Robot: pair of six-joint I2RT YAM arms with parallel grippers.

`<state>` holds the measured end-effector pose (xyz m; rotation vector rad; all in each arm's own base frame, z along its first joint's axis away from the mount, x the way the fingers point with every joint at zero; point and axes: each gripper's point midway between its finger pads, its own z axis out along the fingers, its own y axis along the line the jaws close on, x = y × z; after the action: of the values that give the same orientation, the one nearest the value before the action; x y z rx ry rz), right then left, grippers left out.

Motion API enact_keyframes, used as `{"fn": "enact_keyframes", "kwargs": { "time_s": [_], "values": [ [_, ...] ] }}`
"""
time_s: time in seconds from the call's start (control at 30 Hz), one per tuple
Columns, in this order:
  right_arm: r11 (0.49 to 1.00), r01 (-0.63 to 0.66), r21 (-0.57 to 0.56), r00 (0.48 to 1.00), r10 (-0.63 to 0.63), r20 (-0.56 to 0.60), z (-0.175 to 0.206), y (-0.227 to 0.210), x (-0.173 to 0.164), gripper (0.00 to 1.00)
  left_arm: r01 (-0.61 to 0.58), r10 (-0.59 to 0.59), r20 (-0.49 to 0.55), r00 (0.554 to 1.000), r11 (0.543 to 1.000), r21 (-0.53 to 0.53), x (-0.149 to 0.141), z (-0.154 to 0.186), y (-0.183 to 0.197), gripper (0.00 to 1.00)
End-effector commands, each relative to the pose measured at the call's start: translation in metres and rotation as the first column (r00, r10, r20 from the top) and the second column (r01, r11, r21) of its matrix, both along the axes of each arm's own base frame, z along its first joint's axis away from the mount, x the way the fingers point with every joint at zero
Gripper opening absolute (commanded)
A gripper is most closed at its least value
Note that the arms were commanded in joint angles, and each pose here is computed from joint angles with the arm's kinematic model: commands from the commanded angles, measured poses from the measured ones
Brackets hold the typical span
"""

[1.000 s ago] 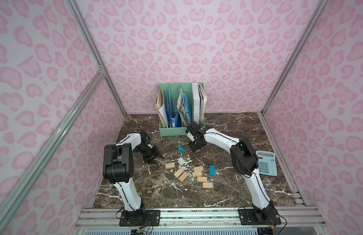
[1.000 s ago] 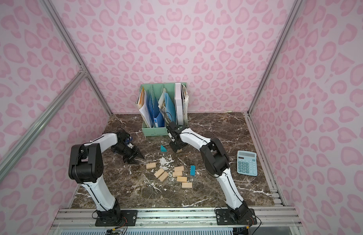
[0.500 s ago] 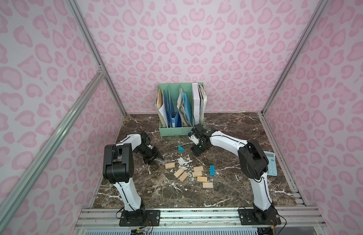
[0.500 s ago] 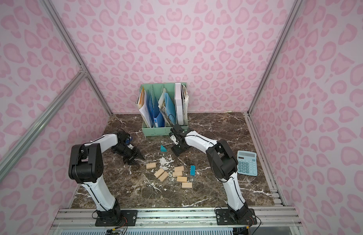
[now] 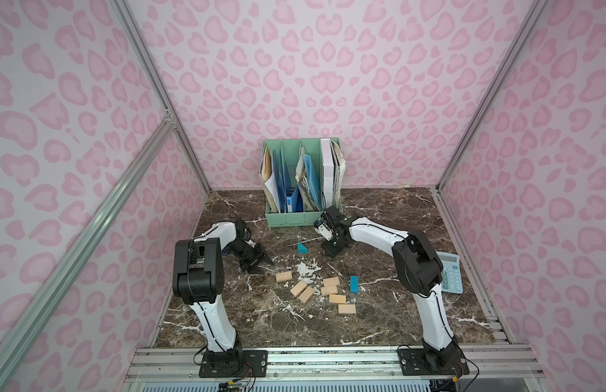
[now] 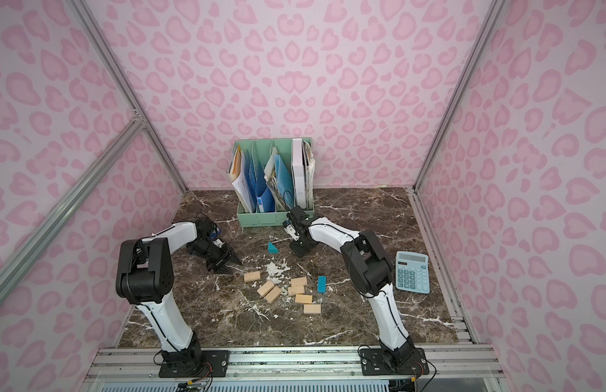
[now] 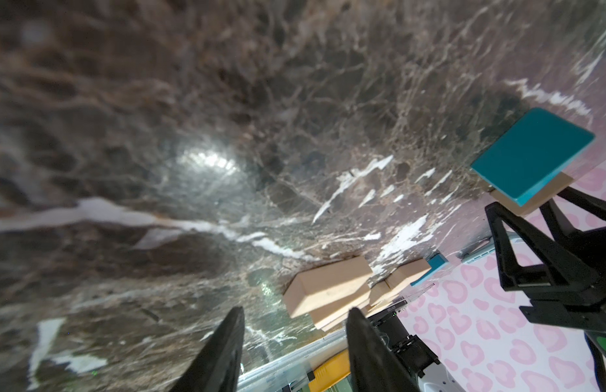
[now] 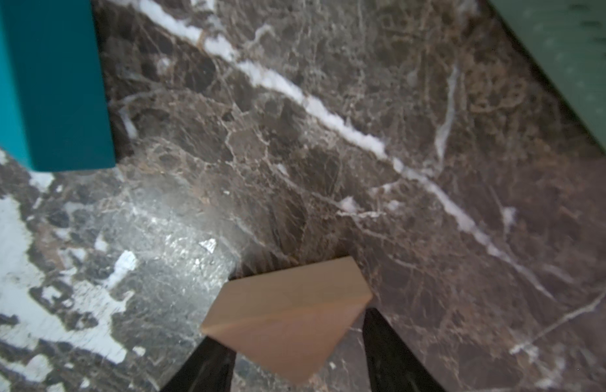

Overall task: Assemble a carrot with building blocks
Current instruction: Adjust the building block at the center of the board.

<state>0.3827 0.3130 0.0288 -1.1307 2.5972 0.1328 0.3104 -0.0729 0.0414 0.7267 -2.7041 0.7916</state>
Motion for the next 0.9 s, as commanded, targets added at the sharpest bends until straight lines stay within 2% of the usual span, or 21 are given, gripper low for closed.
{"fn": "enact_keyframes", "kwargs": {
  "time_s": [0.0, 0.23, 0.6, 0.67, 0.8, 0.87],
  "values": [
    [1.000, -0.025, -0.009, 1.000, 0.025, 0.013, 0.003, 0.001, 0.003, 0.59, 0.016, -0.016, -0.010, 1.000, 1.000, -0.003, -0.004, 0.001, 0.000, 0.50],
    [0.999, -0.041, 0.005, 0.999, 0.041, 0.008, 0.004, 0.009, 0.006, 0.55, 0.015, -0.015, -0.013, 1.000, 1.000, -0.005, -0.004, -0.001, 0.000, 0.51],
    [0.998, -0.059, 0.000, 0.998, 0.059, 0.035, 0.011, 0.011, 0.005, 0.55, 0.017, -0.017, -0.019, 1.000, 1.000, -0.007, -0.005, -0.002, -0.001, 0.50],
    [0.999, -0.046, 0.007, 0.998, 0.046, 0.045, 0.017, 0.011, 0.008, 0.59, 0.017, -0.017, -0.020, 1.000, 1.000, -0.006, -0.006, -0.002, 0.000, 0.51],
    [1.000, -0.014, 0.028, 0.999, 0.013, 0.041, 0.025, 0.010, 0.006, 0.78, 0.018, -0.018, -0.028, 0.999, 1.000, -0.011, -0.008, -0.004, -0.001, 0.50],
    [0.999, 0.006, 0.033, 1.000, -0.007, 0.029, 0.025, 0.007, 0.002, 0.80, 0.018, -0.018, -0.028, 0.999, 1.000, -0.013, -0.008, -0.005, -0.001, 0.50]
  ]
}}
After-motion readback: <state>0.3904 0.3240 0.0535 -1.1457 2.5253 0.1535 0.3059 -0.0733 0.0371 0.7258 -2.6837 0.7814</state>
